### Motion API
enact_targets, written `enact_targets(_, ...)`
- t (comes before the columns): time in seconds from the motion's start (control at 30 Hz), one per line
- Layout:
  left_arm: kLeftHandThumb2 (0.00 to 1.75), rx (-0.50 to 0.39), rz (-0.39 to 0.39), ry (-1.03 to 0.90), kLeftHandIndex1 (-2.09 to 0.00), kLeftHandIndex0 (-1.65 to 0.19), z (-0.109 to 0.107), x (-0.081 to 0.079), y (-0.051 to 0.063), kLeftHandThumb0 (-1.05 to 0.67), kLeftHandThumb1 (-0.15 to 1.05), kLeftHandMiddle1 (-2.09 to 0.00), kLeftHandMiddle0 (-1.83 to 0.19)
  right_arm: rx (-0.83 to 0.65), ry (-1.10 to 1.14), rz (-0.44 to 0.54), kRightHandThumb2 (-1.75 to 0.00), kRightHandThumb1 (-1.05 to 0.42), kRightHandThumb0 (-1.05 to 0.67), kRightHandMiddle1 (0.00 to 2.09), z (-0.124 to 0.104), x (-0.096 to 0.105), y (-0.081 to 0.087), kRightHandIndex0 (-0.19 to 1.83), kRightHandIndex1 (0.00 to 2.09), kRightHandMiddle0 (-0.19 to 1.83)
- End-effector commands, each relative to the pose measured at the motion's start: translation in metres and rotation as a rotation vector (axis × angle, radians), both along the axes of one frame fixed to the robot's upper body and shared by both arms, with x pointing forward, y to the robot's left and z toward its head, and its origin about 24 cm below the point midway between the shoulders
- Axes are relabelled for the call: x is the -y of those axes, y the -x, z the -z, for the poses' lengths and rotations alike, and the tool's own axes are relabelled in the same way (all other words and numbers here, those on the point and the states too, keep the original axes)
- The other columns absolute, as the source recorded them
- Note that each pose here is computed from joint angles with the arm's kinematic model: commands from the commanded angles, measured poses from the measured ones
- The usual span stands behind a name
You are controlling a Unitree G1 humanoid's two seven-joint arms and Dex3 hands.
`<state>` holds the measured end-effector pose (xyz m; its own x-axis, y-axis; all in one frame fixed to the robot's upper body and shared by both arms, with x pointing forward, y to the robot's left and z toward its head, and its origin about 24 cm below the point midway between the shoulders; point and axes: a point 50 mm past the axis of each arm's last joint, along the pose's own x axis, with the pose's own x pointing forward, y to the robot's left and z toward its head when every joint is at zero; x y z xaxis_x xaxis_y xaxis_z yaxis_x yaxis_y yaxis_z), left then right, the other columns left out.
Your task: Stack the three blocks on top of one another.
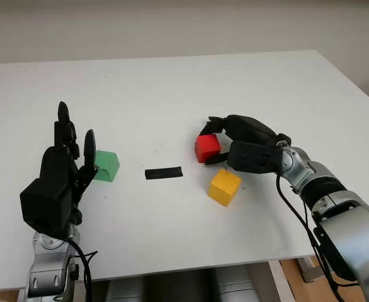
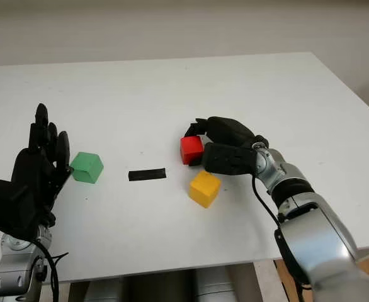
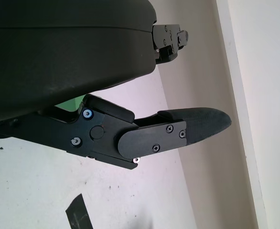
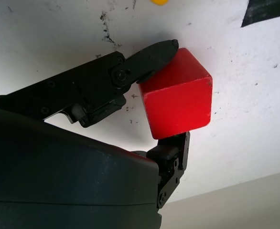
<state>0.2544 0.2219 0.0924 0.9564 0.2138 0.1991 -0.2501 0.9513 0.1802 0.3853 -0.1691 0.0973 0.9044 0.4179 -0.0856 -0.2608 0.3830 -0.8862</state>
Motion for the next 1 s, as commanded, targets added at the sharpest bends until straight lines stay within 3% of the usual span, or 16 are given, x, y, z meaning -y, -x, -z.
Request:
enact_targets(0.0, 0.58, 0.01, 0.01, -0.005, -0.06, 0.11, -0.002, 0.001, 0.001, -0.74, 1.05, -0.05, 0.11, 0.011, -0.056, 0.009, -0.05, -0.94, -0.42, 1.29, -0.005, -0.001, -0.002, 0.3, 0.07, 0.47)
enact_targets(0.33, 0.58, 0.009, 0.008, -0.015, -0.06, 0.1, -0.002, 0.002, 0.001, -0.73, 1.05, -0.06, 0.1, -0.038, -0.131, 0.063, -0.05, -0.94, -0.44, 1.31, -0.004, 0.003, -0.004, 0.32, 0.07, 0.43)
enact_targets(0.57, 0.58, 0.009, 0.008, -0.014, -0.06, 0.1, -0.001, 0.003, 0.002, -0.73, 1.05, -0.06, 0.1, -0.111, -0.274, 0.057, -0.05, -0.93, -0.45, 1.33, -0.013, -0.006, -0.009, 0.29, 0.05, 0.43)
enact_targets(0.97, 0.58, 0.009, -0.001, -0.009, -0.06, 0.1, 0.0, 0.006, 0.002, -0.74, 1.05, -0.06, 0.09, -0.128, -0.365, -0.192, -0.05, -0.9, -0.49, 1.41, -0.035, -0.046, -0.007, 0.29, 0.05, 0.45)
